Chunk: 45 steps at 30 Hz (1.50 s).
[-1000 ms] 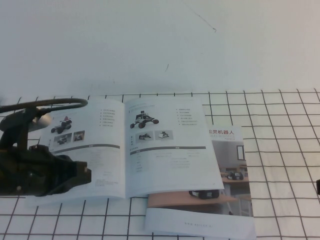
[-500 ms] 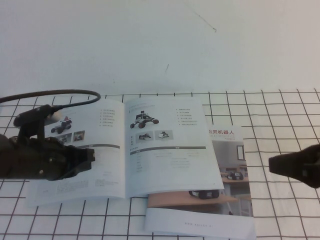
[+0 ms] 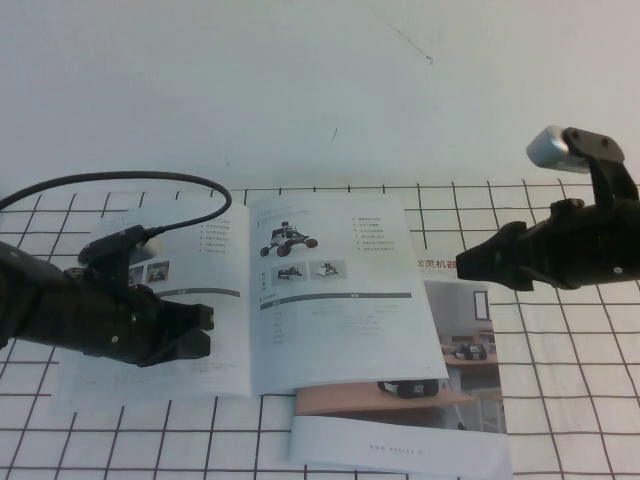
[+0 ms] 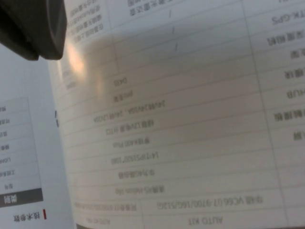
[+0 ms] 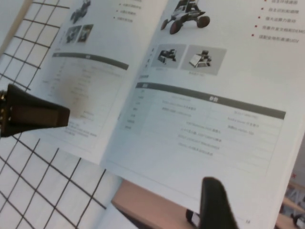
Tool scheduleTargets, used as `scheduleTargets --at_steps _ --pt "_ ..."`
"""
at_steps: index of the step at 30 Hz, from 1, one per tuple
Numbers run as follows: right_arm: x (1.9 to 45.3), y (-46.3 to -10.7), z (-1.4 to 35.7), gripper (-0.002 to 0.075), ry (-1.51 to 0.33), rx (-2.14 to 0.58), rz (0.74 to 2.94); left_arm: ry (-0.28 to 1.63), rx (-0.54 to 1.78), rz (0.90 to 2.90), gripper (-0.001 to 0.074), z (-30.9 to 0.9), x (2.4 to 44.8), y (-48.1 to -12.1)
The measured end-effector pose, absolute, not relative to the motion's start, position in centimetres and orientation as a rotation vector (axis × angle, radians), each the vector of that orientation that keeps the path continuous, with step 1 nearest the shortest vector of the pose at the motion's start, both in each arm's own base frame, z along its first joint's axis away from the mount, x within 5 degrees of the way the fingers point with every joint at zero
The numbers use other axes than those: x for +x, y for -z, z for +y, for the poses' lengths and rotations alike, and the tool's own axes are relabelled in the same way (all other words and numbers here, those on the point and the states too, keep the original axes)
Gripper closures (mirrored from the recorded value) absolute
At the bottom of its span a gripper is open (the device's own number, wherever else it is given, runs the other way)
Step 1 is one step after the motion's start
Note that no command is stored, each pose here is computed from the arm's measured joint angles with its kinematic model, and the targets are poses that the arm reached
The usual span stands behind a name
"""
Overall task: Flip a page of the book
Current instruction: Open the closed book
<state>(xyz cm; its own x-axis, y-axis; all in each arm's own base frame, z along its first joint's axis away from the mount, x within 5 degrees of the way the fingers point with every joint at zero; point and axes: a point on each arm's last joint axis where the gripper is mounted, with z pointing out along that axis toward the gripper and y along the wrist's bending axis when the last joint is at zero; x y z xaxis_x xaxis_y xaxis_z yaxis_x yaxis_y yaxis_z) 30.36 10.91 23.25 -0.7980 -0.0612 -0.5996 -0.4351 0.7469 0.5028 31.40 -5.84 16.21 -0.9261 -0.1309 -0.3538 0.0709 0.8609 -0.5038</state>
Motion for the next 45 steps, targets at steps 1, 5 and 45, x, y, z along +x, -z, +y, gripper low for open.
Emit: scheduleTargets --at_steps 1,5,45 --pt "31.0 -22.8 11.0 0.0335 -0.880 -0.366 2.388 0.741 -0.045 2.660 0.0738 -5.9 31.4 -16.1" --pt "33.2 -21.3 11.5 0.0335 -0.897 -0.340 2.412 0.729 -0.045 2.678 0.0738 -5.8 31.5 -15.4" --pt "36.7 -12.3 15.4 0.0331 -0.904 -0.353 2.477 0.686 0.007 2.750 0.0738 -5.6 31.8 -13.3"
